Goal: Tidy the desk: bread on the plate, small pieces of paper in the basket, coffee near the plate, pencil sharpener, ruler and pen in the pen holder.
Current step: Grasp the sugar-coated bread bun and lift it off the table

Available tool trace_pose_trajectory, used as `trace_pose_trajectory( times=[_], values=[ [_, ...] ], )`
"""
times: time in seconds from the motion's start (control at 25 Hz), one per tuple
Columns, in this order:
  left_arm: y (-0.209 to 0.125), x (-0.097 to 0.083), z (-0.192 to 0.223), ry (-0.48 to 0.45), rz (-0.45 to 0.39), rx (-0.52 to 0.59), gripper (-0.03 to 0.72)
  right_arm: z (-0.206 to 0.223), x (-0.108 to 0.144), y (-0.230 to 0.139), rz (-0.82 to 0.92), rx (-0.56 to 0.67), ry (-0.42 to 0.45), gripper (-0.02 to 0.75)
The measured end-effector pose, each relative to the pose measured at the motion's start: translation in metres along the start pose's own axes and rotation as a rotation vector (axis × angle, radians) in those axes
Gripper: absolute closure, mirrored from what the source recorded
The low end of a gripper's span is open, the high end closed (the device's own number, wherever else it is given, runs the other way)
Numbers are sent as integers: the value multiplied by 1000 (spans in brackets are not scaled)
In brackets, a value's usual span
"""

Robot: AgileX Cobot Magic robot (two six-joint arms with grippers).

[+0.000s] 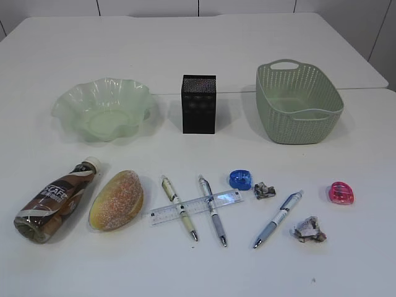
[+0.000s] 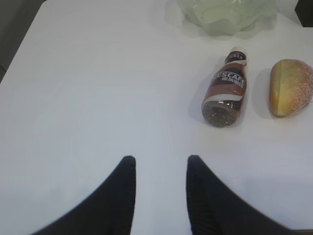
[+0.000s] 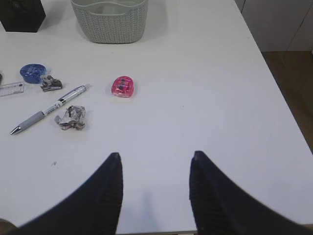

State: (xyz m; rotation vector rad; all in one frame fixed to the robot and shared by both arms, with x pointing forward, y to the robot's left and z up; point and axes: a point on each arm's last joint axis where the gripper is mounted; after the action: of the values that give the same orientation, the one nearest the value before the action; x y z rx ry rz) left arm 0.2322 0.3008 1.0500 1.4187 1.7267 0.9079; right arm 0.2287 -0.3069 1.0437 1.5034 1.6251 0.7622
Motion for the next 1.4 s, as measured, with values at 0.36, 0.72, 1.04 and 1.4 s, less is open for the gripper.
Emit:
trace_pose_trajectory(
  times=[0.36,0.72,1.04,1.4],
  values=[
    [0,0,0,0,0,0,450,0,0,0,0,0,0,377],
    [0,0,0,0,0,0,450,0,0,0,0,0,0,377],
    [0,0,0,0,0,0,450,0,0,0,0,0,0,377],
    [0,-1,0,-16,-8,2,450,0,0,0,0,0,0,377]
  ],
)
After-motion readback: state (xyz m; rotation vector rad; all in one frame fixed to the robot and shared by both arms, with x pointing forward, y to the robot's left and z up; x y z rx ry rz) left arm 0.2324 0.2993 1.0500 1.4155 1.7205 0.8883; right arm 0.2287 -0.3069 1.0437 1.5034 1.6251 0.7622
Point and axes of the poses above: a point on each arm's last joint axis where the gripper is mounted, z pointing out along that axis toward the gripper, x along the wrist's bending axis when the last joint is at zero, y = z × x, and after that the axes turned 6 degrees about -z, right-handed
